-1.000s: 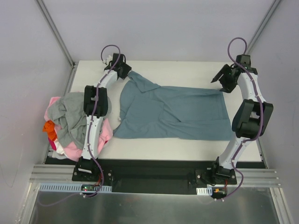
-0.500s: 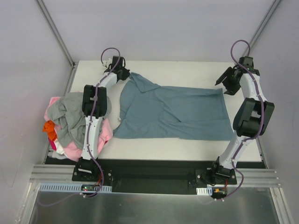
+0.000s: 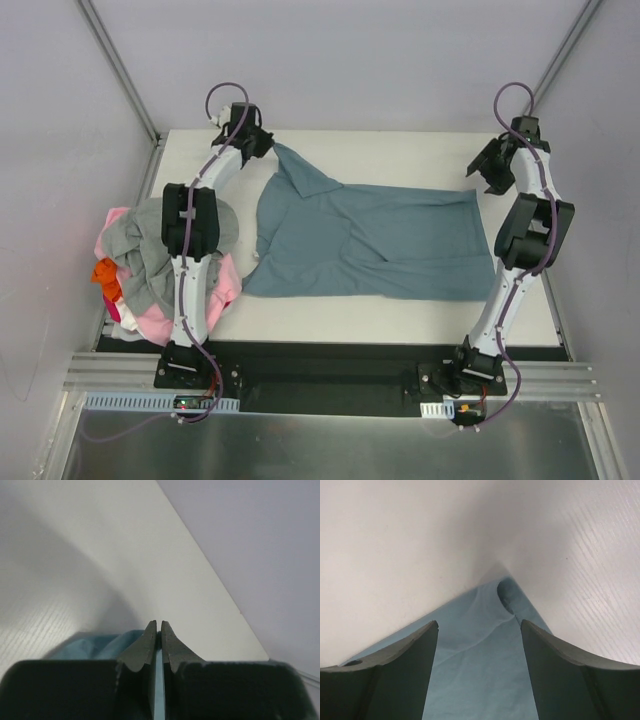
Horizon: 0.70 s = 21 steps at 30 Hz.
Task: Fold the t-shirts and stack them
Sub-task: Grap the side of the flattened tshirt furthest away from the robot with both arms
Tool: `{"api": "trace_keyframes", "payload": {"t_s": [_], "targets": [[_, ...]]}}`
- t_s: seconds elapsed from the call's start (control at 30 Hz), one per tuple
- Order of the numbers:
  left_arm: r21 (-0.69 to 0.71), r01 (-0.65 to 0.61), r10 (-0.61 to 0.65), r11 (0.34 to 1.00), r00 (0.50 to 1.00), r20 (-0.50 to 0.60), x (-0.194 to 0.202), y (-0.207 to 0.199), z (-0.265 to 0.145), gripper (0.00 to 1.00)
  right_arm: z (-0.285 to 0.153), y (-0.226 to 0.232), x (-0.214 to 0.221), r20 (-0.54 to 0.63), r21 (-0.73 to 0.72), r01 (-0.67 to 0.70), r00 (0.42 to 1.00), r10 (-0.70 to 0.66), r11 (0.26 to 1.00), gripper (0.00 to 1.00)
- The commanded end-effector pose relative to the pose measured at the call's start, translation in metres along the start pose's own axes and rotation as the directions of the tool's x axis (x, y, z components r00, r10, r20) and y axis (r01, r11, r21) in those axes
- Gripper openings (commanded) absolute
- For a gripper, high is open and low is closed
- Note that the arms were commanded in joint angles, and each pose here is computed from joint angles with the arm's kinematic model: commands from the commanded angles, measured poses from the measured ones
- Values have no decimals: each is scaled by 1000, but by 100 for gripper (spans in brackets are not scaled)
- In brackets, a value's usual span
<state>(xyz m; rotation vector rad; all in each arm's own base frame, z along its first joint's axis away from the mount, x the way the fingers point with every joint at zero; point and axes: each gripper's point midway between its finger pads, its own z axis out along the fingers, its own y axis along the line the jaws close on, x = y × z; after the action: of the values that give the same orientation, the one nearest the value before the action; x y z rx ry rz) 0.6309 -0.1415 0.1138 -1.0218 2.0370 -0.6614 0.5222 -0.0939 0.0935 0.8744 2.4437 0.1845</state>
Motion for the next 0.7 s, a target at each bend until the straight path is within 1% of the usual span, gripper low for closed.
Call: {"api": "trace_keyframes", "payload": {"t_s": [0.0,0.2,0.27,0.33,0.57,0.67], "targets": [[81,-33,31,996,999,34,-15,-38,-33,0,3,-2,-15,34,19,15,999,-16,1000,70],[121,-51,47,991,998,38,-19,-54,-43,0,12,-18,-1,5,70,50,999,-50,996,67],[129,-58,53,990,998,40,-19,-58,-46,0,17,-18,2,-11,61,59,998,-58,996,64],[133,-64,59,989,997,44,-20,-59,-49,0,20,-16,3,-13,51,52,999,-52,997,59],[154,-77,70,985,996,53,-25,-68,-60,0,30,-12,6,-25,28,35,999,-34,999,55],[160,-81,72,984,996,58,-26,-71,-63,0,33,-8,5,-29,13,30,999,-30,999,51]]}}
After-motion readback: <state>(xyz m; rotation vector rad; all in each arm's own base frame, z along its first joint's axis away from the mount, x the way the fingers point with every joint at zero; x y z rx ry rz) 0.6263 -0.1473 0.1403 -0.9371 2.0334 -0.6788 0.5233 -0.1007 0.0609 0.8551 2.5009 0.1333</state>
